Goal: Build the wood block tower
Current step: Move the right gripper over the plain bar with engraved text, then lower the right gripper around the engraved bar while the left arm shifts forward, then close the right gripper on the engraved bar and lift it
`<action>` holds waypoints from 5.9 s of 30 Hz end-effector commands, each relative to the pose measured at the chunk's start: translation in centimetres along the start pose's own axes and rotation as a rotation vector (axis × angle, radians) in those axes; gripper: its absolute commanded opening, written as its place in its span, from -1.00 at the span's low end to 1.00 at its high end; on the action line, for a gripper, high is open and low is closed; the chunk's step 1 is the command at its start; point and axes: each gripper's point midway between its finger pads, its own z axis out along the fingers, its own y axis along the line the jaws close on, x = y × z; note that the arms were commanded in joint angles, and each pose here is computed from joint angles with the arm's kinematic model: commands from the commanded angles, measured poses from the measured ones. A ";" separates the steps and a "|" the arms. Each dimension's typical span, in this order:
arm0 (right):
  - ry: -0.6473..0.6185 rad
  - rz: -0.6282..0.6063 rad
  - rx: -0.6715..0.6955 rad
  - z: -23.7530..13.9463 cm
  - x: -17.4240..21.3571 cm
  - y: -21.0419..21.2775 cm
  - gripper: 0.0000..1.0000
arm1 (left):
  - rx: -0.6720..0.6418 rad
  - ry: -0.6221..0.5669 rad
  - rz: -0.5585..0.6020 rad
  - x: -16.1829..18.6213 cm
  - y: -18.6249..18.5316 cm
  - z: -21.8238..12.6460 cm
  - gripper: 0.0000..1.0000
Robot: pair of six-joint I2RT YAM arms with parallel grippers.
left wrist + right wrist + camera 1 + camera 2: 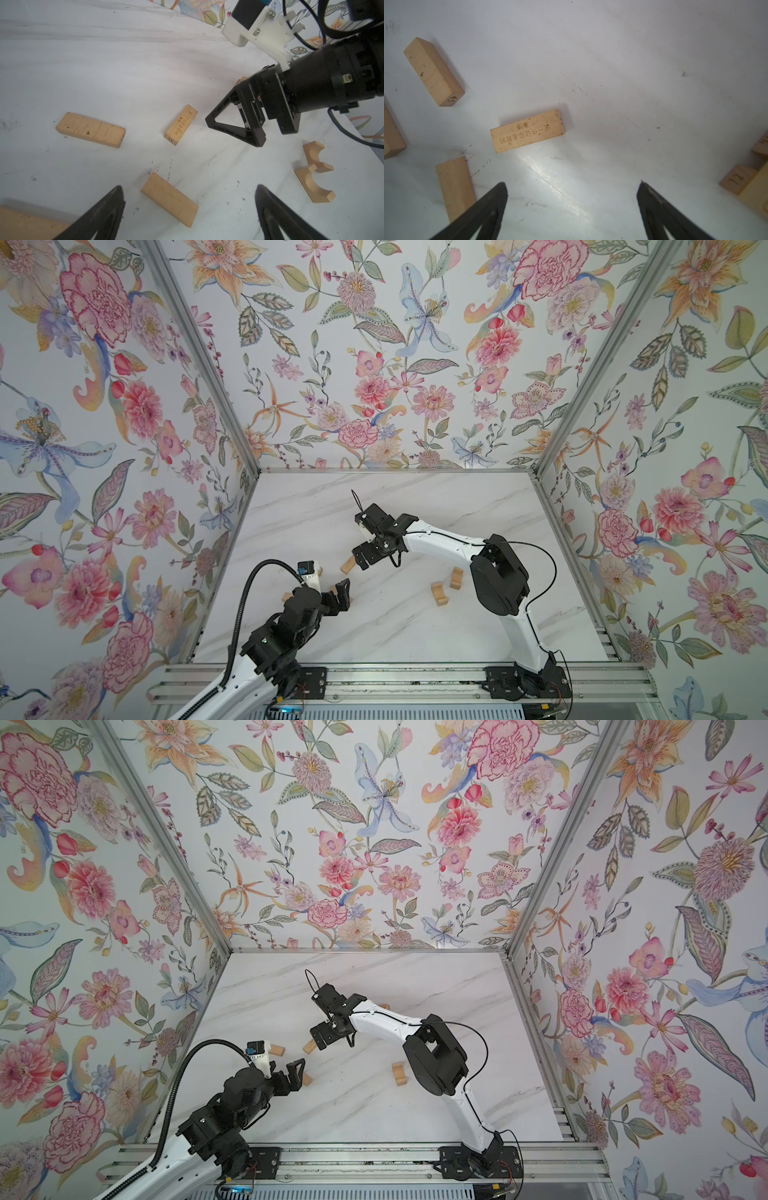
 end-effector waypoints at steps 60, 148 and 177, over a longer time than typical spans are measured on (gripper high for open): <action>-0.054 -0.068 -0.049 5.8 -0.8 3.7 0.88 | -0.173 -0.013 -0.202 -7.8 5.8 0.0 0.98; 0.028 -0.209 0.013 7.8 3.2 3.0 0.66 | -0.146 -0.069 -0.266 -6.7 6.2 -0.3 0.98; -0.032 0.052 0.126 1.9 -0.3 -2.5 0.42 | -0.087 -0.081 -0.231 -7.3 5.2 -0.4 0.98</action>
